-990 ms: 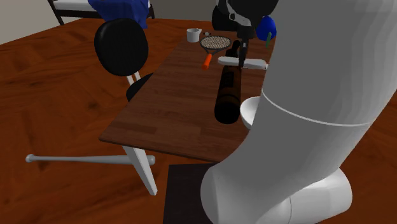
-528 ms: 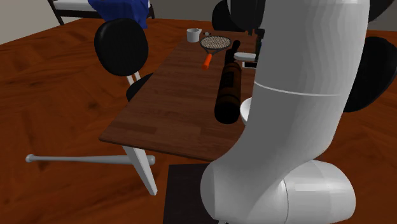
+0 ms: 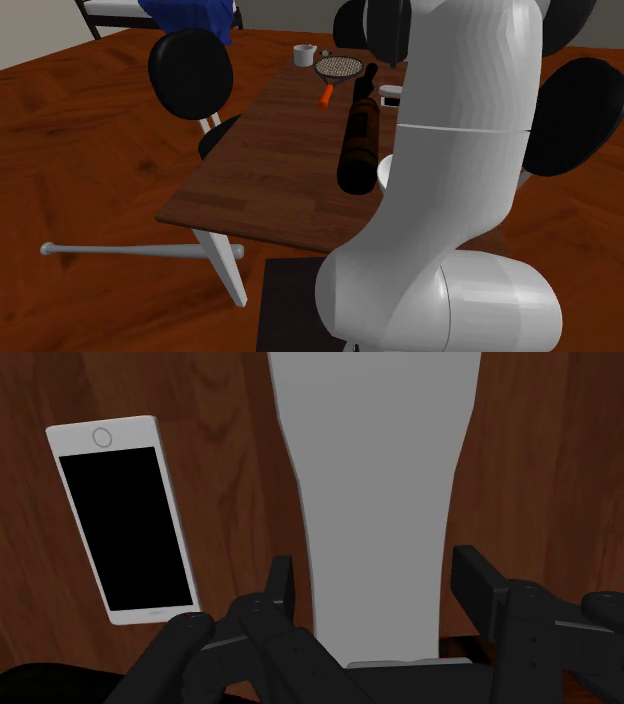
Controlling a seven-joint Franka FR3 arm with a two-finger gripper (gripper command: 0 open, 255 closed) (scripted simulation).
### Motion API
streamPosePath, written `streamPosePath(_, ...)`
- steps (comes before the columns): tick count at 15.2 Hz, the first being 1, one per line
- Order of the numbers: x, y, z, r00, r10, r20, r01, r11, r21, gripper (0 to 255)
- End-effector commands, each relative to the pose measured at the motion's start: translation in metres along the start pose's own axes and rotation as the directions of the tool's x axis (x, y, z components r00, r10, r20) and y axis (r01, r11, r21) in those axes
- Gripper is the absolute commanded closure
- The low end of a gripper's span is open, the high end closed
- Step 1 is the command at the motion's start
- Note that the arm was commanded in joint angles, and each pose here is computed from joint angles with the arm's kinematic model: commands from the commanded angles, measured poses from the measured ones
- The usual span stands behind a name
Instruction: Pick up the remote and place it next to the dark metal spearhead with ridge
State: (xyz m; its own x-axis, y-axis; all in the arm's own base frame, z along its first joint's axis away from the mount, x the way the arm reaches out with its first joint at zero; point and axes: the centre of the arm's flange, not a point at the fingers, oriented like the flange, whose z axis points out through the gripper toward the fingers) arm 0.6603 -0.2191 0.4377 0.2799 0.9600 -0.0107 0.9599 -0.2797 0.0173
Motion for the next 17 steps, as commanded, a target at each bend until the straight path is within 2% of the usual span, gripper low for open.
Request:
streamPosePath(1, 0.000, 0.000, 0.010, 1.000, 0.000, 0.000, 0.000, 1.000, -0.001, 255)
streamPosePath(17, 0.001, -0.002, 0.094, 1.000, 0.000, 0.000, 0.000, 1.000, -0.001, 255)
